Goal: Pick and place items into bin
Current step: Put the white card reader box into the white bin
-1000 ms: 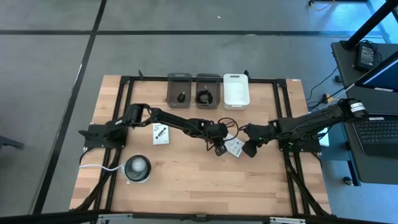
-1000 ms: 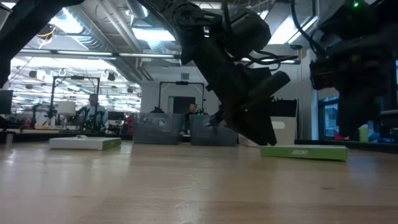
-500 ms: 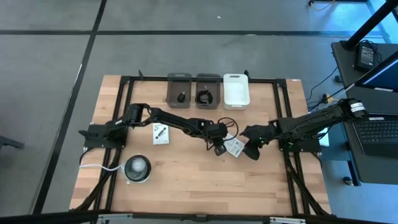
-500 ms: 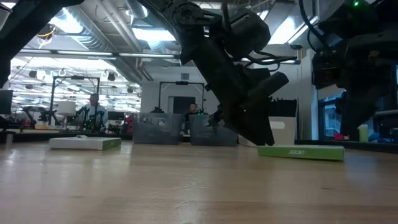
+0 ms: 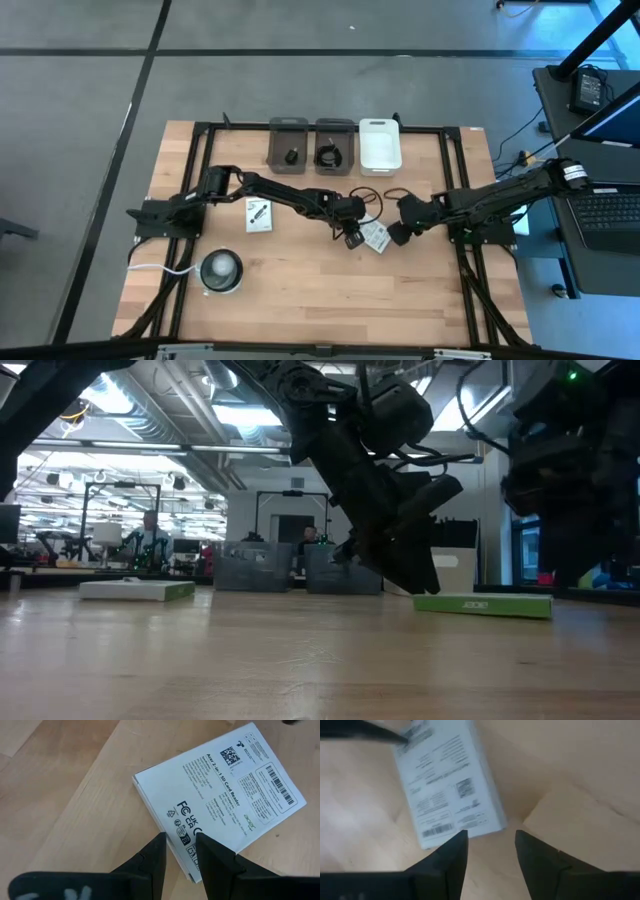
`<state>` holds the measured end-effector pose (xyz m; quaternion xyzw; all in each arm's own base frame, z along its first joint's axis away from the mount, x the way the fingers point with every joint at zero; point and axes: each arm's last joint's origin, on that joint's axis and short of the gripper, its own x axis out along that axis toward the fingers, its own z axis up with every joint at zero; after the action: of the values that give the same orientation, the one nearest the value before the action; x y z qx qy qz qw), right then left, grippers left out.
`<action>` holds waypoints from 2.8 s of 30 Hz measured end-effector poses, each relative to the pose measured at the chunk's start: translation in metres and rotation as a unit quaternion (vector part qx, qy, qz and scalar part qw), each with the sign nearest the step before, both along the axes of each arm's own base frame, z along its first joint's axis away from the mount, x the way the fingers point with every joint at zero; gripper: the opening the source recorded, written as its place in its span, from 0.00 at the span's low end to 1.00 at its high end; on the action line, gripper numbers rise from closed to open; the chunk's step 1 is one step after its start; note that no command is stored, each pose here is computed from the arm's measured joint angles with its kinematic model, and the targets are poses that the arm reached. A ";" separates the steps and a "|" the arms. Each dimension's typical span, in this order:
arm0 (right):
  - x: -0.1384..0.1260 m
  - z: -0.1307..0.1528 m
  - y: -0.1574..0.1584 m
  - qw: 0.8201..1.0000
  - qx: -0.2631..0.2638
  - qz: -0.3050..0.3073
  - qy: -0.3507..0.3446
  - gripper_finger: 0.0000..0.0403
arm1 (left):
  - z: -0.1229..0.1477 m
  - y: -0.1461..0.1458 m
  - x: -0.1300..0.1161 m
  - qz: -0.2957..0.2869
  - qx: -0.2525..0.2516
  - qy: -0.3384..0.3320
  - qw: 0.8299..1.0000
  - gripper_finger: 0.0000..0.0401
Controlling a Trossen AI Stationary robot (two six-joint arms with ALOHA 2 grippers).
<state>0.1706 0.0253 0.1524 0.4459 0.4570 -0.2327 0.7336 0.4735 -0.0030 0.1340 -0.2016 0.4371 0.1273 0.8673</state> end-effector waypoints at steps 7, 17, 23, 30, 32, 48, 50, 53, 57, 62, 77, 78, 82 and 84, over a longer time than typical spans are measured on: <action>0.003 -0.009 0.000 0.999 0.010 -0.029 0.028 0.42 | 0.000 0.000 0.000 0.005 -0.004 0.002 1.000 0.25; 0.023 -0.018 0.003 1.000 0.013 -0.021 -0.013 0.42 | -0.001 0.000 -0.001 0.007 -0.010 0.004 1.000 0.25; 0.025 -0.027 0.004 1.000 0.009 -0.021 0.010 0.42 | -0.001 0.000 -0.001 0.006 -0.012 0.004 1.000 0.25; 0.030 -0.028 0.005 1.000 0.013 -0.010 -0.008 0.42 | -0.001 0.000 -0.001 0.013 -0.004 0.002 1.000 0.25; 0.030 -0.028 0.005 1.000 0.013 -0.002 -0.008 0.42 | 0.000 0.001 0.000 0.014 -0.004 -0.001 1.000 0.25; 0.028 -0.029 0.005 1.000 0.008 0.010 0.003 0.42 | 0.051 -0.028 -0.008 -0.200 0.158 -0.044 0.966 0.25; 0.028 -0.029 0.005 1.000 0.008 0.010 0.003 0.42 | 0.048 -0.039 -0.010 -0.259 0.230 -0.025 0.938 0.25; 0.028 -0.029 0.005 1.000 0.008 0.011 0.003 0.42 | 0.038 -0.054 -0.010 -0.331 0.323 0.006 0.887 0.26; 0.028 -0.029 0.005 1.000 0.009 0.011 0.003 0.42 | 0.037 -0.068 -0.011 -0.388 0.370 0.008 0.844 0.30; 0.028 -0.029 0.005 1.000 0.009 0.010 0.003 0.42 | 0.037 -0.063 -0.010 -0.394 0.383 0.015 0.835 0.35; 0.028 -0.029 0.005 1.000 0.011 0.011 0.002 0.42 | 0.017 -0.051 -0.014 -0.460 0.453 0.013 0.763 0.35; 0.028 -0.029 0.005 1.000 0.011 0.011 0.001 0.42 | 0.017 -0.051 -0.013 -0.459 0.458 0.007 0.761 0.35; 0.028 -0.029 0.005 1.000 0.012 0.011 0.001 0.42 | 0.015 -0.051 -0.015 -0.468 0.462 0.012 0.754 0.35; 0.028 -0.029 0.005 1.000 0.012 0.011 -0.001 0.42 | 0.015 -0.051 -0.015 -0.467 0.462 0.012 0.754 0.35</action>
<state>0.1989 0.0304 0.1237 0.4497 0.4641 -0.2183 0.7313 0.4588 -0.0540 0.1487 0.4545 0.3748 -0.1049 0.8012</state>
